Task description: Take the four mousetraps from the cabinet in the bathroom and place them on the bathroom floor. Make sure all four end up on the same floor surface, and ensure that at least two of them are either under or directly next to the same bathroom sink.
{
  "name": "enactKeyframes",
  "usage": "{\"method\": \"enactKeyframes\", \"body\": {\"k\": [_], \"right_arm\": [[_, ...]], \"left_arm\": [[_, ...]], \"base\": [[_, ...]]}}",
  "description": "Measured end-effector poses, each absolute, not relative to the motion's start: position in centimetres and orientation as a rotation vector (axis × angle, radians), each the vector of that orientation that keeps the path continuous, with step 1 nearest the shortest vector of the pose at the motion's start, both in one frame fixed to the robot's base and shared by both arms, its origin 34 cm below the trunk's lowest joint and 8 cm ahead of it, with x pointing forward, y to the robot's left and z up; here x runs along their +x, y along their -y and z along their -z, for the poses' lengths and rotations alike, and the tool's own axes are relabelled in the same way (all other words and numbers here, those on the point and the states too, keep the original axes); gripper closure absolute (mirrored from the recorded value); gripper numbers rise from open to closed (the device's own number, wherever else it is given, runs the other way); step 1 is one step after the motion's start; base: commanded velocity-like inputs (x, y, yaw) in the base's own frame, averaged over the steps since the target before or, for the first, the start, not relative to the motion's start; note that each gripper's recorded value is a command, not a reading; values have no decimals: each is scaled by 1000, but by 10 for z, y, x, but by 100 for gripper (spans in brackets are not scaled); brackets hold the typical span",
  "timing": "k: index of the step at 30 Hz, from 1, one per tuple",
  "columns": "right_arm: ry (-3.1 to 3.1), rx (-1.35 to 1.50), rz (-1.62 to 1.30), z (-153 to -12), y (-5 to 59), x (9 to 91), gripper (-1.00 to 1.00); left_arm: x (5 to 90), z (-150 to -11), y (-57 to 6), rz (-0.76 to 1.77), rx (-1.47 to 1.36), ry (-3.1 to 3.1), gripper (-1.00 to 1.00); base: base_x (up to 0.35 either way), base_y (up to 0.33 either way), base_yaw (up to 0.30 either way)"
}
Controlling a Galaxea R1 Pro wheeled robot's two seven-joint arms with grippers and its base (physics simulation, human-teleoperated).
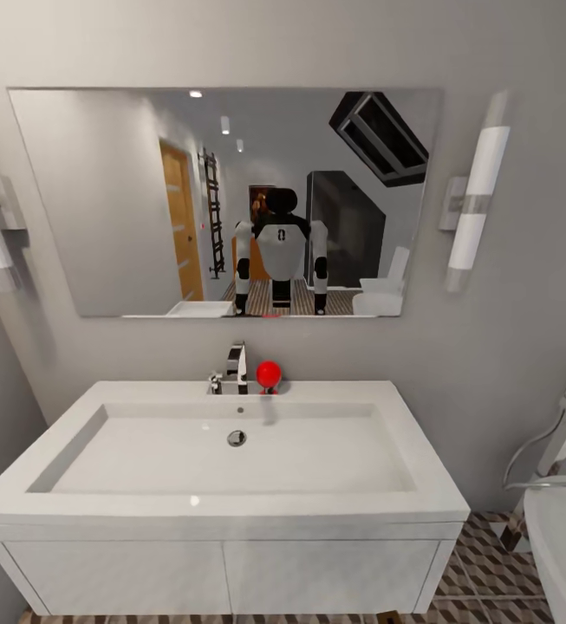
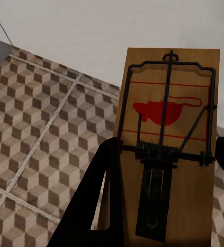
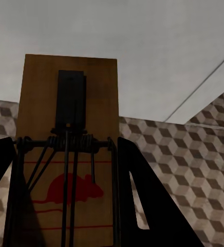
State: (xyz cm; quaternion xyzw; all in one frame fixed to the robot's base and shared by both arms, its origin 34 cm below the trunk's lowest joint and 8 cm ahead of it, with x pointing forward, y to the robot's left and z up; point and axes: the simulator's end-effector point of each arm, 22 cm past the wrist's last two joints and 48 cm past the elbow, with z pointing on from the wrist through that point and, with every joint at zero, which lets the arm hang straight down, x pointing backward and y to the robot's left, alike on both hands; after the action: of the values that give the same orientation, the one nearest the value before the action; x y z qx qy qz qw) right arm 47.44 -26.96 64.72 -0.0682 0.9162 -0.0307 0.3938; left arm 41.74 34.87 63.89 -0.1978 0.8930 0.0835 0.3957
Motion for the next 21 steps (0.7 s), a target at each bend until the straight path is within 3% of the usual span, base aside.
{"method": "enactKeyframes", "body": {"k": [21], "right_arm": [[-2534,-190,118,-611,280,430,100]], "left_arm": [[416,-635,-358,-224,-501,-2271,100]], "base": [[0,0,0]]}}
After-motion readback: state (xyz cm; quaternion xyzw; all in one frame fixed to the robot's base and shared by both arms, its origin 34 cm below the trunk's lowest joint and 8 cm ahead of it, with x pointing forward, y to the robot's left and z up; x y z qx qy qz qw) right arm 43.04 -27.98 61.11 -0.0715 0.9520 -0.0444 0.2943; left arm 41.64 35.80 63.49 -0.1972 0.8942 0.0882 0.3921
